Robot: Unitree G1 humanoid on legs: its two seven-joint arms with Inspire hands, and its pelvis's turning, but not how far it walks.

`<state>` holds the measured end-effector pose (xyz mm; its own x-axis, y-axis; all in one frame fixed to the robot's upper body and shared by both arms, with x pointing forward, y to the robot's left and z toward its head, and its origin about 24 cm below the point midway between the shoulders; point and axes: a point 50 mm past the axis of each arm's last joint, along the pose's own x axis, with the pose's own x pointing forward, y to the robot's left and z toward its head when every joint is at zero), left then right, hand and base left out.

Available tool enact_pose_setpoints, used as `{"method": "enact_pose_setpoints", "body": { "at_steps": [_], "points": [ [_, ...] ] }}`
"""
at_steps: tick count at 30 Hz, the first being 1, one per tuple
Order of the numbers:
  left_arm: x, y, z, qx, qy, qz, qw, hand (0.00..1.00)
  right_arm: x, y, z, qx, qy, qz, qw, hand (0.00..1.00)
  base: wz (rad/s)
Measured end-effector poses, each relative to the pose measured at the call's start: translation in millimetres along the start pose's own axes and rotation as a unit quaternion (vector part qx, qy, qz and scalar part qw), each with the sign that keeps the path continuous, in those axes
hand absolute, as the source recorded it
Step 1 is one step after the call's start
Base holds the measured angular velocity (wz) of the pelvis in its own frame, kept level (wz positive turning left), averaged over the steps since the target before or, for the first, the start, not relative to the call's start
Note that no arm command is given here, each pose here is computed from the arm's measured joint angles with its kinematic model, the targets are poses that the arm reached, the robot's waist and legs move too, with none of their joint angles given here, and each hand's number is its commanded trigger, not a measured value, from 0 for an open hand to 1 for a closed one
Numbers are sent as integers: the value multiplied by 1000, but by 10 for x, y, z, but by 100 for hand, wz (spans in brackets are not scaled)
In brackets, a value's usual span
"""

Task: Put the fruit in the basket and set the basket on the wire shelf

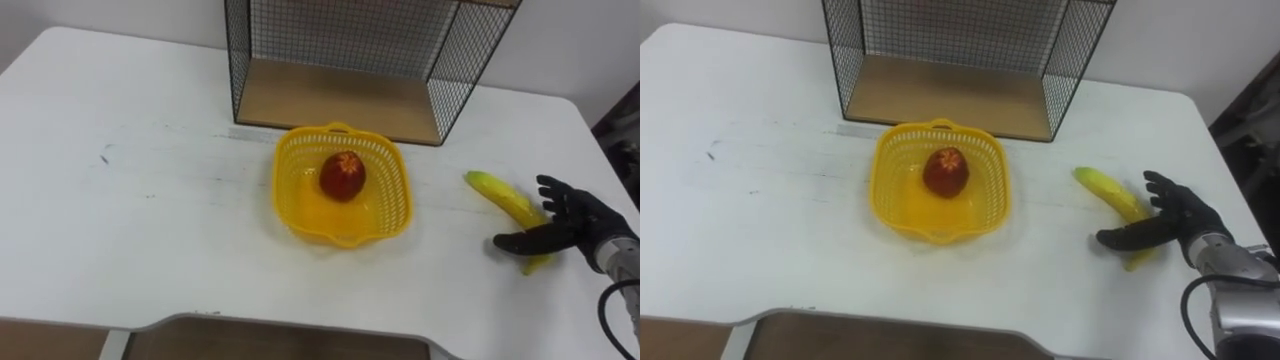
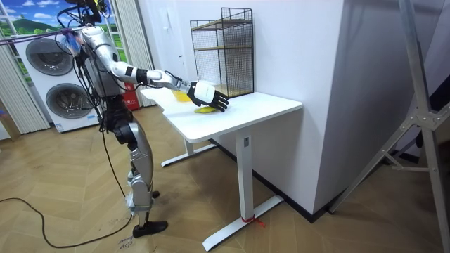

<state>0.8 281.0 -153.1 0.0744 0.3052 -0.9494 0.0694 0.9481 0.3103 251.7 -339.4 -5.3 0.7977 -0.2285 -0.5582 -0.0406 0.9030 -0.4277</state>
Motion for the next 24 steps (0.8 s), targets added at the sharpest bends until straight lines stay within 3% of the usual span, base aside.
{"method": "enact_pose_setpoints", "body": {
  "at_steps": [16, 17, 18, 19, 24],
  "points": [
    [9, 26, 105, 3, -6, 2, 1000, 0, -4, -12, -108, -76, 43, 4, 996, 0, 5],
    [9, 26, 109, 3, -6, 2, 1000, 0, -4, -12, -111, -76, 44, 4, 996, 8, 0],
    [9, 27, 113, 3, -7, 2, 1000, 0, -3, -12, -111, -76, 44, 4, 996, 26, 0],
    [10, 28, 125, 3, -8, 3, 1000, 0, -3, -12, -112, -76, 44, 4, 996, 100, 0],
    [12, 46, 184, 2, -15, 5, 1000, 0, -11, -94, -104, -122, 58, -21, 991, 100, 0]
  ]
}}
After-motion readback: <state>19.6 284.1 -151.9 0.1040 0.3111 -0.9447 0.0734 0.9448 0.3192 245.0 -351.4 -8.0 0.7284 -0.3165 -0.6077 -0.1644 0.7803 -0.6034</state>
